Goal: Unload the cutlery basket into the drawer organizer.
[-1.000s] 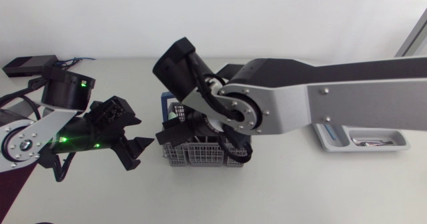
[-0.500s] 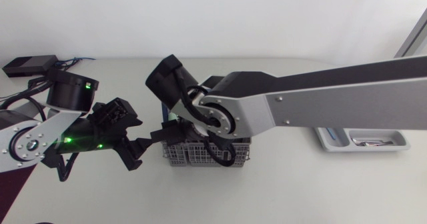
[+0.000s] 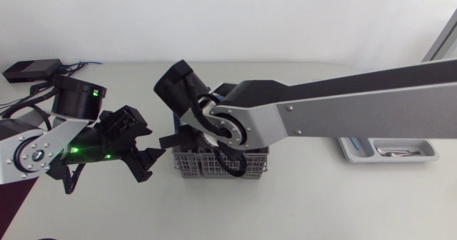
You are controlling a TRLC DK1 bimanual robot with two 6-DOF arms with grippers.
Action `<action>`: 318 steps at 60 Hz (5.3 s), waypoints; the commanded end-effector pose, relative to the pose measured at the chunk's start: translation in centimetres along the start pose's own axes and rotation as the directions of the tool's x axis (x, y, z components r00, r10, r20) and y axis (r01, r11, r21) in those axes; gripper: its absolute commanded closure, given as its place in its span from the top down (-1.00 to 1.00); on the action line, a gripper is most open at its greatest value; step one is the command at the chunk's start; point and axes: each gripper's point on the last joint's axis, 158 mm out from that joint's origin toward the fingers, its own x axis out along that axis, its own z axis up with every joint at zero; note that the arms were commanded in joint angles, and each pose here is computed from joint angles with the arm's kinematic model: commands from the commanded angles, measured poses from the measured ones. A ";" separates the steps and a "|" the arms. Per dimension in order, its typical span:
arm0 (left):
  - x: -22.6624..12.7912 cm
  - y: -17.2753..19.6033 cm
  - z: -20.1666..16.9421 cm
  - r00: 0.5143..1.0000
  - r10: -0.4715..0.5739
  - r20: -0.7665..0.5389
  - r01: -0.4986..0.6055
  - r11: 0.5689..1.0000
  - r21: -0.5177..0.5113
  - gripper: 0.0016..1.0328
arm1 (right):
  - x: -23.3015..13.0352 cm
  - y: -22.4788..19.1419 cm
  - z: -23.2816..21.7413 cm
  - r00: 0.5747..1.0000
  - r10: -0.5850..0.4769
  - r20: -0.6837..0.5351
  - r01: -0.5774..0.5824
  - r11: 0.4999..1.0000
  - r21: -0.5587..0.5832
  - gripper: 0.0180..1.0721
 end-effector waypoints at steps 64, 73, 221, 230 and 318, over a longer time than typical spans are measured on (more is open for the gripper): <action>0.9 -0.6 -2.1 0.999 -0.015 -0.046 0.016 1.000 0.014 0.50 | 2.4 -0.8 0.6 1.000 0.015 0.022 -0.015 1.000 0.007 -0.88; 0.9 -0.6 -2.1 0.999 -0.015 -0.045 0.015 1.000 0.014 0.50 | 2.2 -0.7 0.3 1.000 0.017 0.019 -0.017 1.000 -0.007 -0.88; 0.1 -0.7 0.4 1.000 0.006 -0.020 -0.005 0.999 0.035 0.53 | -18.6 -30.6 2.8 0.934 -0.119 0.336 -0.008 0.936 0.353 -0.88; 0.1 -0.7 0.3 1.000 0.007 -0.021 -0.006 0.999 0.035 0.53 | -17.5 -35.8 0.5 0.937 -0.204 0.283 0.083 0.918 0.388 -0.88; -0.1 -2.3 1.9 0.999 0.027 -0.045 -0.024 0.997 0.073 0.53 | -8.8 -55.7 -15.4 0.876 -0.482 0.034 0.472 0.869 0.149 -0.85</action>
